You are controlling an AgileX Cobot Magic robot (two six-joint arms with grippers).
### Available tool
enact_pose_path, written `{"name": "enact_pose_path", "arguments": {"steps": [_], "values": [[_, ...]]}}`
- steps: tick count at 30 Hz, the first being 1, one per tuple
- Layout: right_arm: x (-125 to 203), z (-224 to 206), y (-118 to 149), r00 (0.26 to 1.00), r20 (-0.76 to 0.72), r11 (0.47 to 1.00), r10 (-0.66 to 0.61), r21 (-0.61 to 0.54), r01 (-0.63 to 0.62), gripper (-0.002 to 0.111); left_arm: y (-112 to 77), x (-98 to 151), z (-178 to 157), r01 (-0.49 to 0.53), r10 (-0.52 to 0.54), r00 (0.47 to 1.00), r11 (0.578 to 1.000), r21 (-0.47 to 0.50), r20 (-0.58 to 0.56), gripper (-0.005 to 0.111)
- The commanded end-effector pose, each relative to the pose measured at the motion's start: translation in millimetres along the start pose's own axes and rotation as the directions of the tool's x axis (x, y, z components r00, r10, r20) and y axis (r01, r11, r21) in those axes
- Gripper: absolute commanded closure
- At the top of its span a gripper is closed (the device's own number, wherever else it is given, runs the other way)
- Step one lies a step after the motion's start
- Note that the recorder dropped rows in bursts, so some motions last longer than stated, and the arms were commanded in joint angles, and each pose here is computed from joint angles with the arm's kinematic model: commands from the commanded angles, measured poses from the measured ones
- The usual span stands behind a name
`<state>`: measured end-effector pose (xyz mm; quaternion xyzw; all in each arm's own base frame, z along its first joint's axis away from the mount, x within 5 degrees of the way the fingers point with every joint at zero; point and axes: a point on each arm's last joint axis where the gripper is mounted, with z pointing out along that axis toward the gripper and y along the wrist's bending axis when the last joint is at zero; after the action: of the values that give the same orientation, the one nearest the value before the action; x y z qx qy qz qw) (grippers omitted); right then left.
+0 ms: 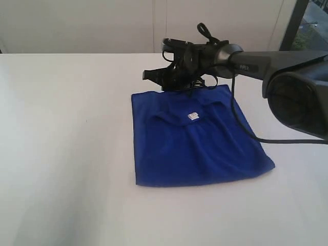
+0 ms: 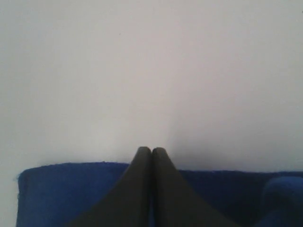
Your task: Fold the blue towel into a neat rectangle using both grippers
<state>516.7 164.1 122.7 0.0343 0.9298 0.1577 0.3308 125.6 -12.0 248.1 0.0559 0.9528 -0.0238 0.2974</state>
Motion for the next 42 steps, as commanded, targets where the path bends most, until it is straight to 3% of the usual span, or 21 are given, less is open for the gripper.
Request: {"name": "enact_pose_path", "arguments": {"steps": [1, 6, 14, 32, 42], "values": [[-12.6, -20.1, 14.4, 0.999, 0.037, 0.999, -0.034, -0.022, 0.035, 0.108, 0.3, 2.3, 0.0, 0.006, -0.006, 1.0, 1.0, 0.0, -0.005, 0.107], [-10.0, -30.8, 38.7, 0.996, 0.032, 0.994, -0.089, -0.053, 0.09, 0.108, 0.3, 2.3, 0.0, 0.006, -0.006, 1.0, 1.0, 0.0, -0.005, 0.107], [23.3, -13.7, 75.1, 0.977, -0.004, 0.973, -0.213, -0.097, 0.212, 0.108, 0.3, 2.3, 0.0, 0.006, -0.006, 1.0, 1.0, 0.0, -0.005, 0.107], [57.8, 36.5, 57.2, 0.979, -0.017, 0.976, -0.204, -0.077, 0.202, 0.108, 0.3, 2.3, 0.0, 0.006, -0.006, 1.0, 1.0, 0.0, -0.005, 0.107], [49.7, 42.0, 58.7, 0.974, 0.131, 0.976, -0.184, -0.093, 0.197, 0.108, 0.3, 2.3, 0.0, 0.006, -0.006, 1.0, 1.0, 0.0, -0.005, 0.107]]}}
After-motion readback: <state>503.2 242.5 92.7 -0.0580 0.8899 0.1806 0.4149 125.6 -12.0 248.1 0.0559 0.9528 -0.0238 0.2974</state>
